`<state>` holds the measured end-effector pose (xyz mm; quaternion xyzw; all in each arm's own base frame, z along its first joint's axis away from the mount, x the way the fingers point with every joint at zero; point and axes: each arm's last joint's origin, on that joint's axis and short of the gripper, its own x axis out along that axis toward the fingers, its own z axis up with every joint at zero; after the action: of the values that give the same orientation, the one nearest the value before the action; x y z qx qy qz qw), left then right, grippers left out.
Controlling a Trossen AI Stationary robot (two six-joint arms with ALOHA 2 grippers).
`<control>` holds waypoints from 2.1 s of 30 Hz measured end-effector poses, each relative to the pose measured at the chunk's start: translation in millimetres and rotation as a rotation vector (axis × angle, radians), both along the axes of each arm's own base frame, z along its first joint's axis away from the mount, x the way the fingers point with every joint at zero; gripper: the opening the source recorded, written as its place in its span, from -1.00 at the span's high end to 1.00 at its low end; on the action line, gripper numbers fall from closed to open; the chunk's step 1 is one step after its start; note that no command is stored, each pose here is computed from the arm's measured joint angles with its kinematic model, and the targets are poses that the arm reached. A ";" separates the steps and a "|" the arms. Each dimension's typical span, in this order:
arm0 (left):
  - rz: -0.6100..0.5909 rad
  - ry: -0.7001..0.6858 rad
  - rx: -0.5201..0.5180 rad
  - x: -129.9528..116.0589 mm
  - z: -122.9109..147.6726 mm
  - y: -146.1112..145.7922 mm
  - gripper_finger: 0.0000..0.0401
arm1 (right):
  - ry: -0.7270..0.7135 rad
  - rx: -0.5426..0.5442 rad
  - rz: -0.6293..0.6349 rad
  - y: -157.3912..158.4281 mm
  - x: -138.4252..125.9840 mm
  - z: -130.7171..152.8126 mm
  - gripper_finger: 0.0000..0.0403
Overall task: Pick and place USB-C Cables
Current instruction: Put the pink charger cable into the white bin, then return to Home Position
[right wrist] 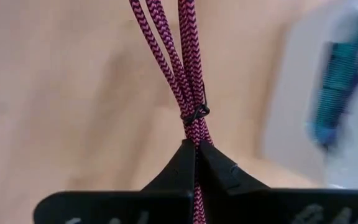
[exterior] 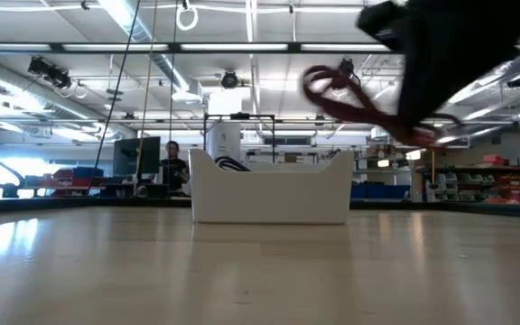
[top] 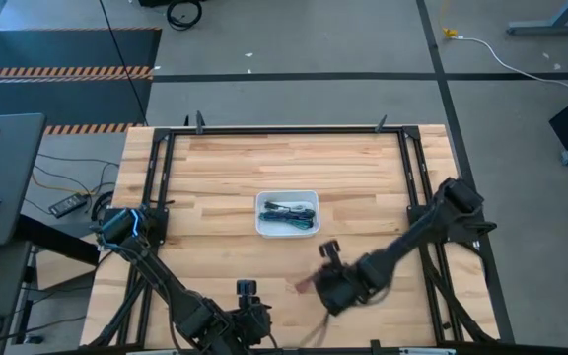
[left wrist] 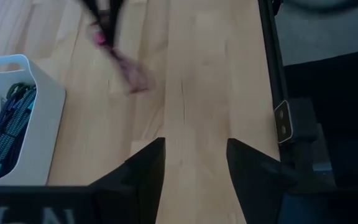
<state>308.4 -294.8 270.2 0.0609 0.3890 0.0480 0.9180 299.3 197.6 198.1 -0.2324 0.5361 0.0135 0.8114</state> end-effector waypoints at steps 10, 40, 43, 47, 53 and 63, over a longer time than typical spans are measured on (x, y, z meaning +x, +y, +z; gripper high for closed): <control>-0.049 0.002 0.003 -17.1 -0.3 -16.0 0.14 | -0.062 -0.003 -0.163 -83.7 58.1 34.7 0.96; -0.097 -0.033 0.142 -31.2 0.0 -24.0 0.14 | -0.043 0.243 -0.300 -187.2 80.0 28.7 0.22; -0.108 -0.027 0.186 -22.9 0.2 -16.8 0.14 | -0.023 0.259 -0.308 -186.7 71.7 37.6 0.12; -0.113 -0.001 0.261 -2.3 0.2 3.3 0.14 | -0.046 0.273 -0.342 -187.0 51.0 66.5 0.11; -0.080 0.078 0.315 31.2 3.3 50.2 0.15 | -0.064 0.252 -0.405 -182.0 3.9 111.8 0.18; 0.083 0.300 0.177 57.1 38.6 189.7 0.15 | -0.090 0.271 -0.400 -164.5 -50.3 123.3 0.21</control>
<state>365.5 -105.1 308.8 0.1321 0.5181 0.1103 0.8379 249.0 33.1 321.5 -0.0112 0.5282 -0.0858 0.8447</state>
